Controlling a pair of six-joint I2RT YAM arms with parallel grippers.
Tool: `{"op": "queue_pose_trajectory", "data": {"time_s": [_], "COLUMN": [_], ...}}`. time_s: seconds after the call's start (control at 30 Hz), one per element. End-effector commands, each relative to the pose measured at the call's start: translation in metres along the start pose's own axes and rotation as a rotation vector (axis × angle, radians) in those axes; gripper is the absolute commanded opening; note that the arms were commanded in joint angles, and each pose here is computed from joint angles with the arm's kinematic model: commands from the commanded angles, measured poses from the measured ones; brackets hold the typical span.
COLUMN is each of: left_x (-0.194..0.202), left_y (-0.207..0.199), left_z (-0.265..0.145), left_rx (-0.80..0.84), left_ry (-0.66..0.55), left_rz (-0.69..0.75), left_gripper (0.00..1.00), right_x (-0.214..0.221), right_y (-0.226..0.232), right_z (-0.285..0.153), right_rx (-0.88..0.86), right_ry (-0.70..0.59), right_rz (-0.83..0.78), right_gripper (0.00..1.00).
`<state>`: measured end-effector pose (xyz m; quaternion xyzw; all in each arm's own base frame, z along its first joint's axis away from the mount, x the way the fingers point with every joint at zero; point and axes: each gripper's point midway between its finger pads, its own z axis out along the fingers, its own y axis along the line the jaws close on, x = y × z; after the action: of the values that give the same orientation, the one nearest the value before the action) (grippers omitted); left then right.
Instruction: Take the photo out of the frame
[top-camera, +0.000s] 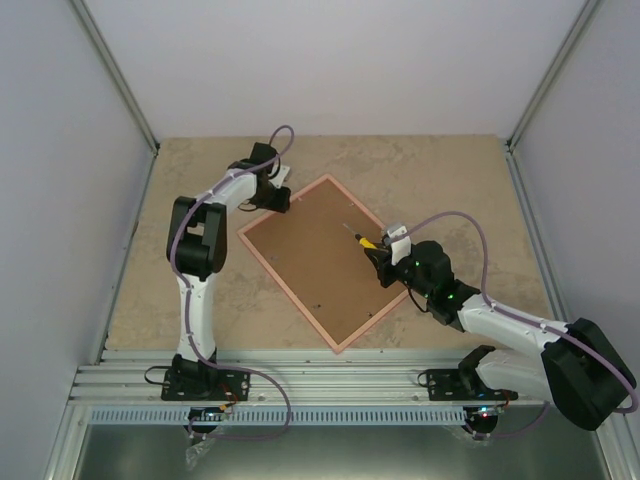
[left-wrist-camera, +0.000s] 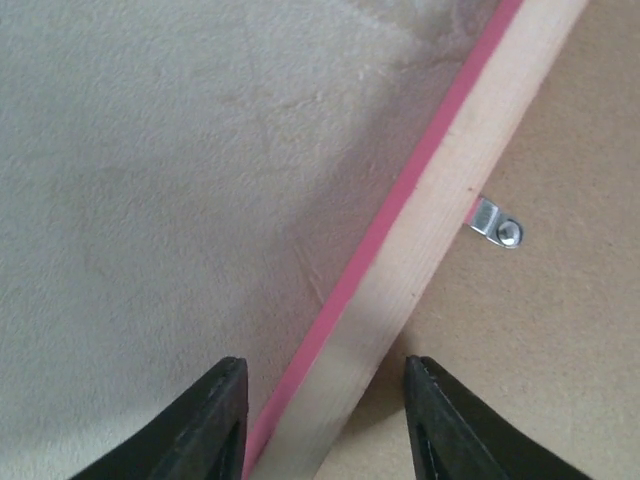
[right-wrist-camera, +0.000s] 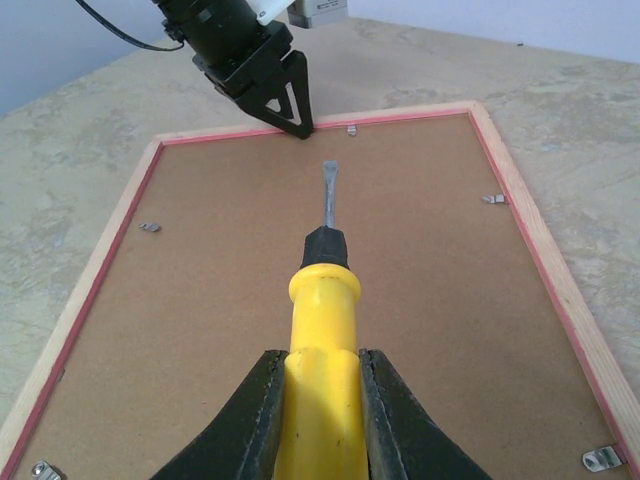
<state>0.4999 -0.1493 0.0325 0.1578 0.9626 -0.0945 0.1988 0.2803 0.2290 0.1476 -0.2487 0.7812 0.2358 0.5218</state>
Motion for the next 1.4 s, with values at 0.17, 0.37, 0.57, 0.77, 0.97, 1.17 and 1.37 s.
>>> {"op": "queue_pose_trajectory", "data": {"time_s": [0.17,0.37,0.57,0.77,0.97,1.17,1.37], "left_x": [0.016,0.027,0.051,0.079,0.098,0.116,0.123], "left_y": [0.003,0.0,0.001,-0.007,-0.023,-0.042,-0.067], "left_z": [-0.005,-0.011,-0.015,-0.027,-0.038,-0.047,-0.056], "left_rx": [-0.021,-0.018,-0.038,-0.013,0.044,0.03,0.071], "left_ry": [0.047,0.04,0.064,0.059,0.021,-0.009,-0.067], "left_rz": [-0.051,-0.155,-0.273,-0.374,-0.449,-0.438,-0.458], "left_gripper": [0.32,0.25,0.22,0.22,0.21,0.22,0.23], "right_x": [-0.011,-0.014,-0.017,-0.018,-0.013,-0.011,-0.009], "right_y": [-0.003,-0.002,0.001,0.004,0.011,0.021,0.032], "right_z": [-0.001,-0.004,-0.005,-0.003,0.004,0.017,0.029], "right_rx": [0.015,0.012,0.001,-0.016,-0.057,-0.102,-0.147], "right_ry": [-0.042,-0.051,-0.057,-0.052,-0.014,0.062,0.154], "right_rz": [-0.019,-0.021,-0.022,-0.016,0.001,0.047,0.062], "right_gripper": [0.0,0.0,0.01,0.01,0.0,0.0,0.01]}}
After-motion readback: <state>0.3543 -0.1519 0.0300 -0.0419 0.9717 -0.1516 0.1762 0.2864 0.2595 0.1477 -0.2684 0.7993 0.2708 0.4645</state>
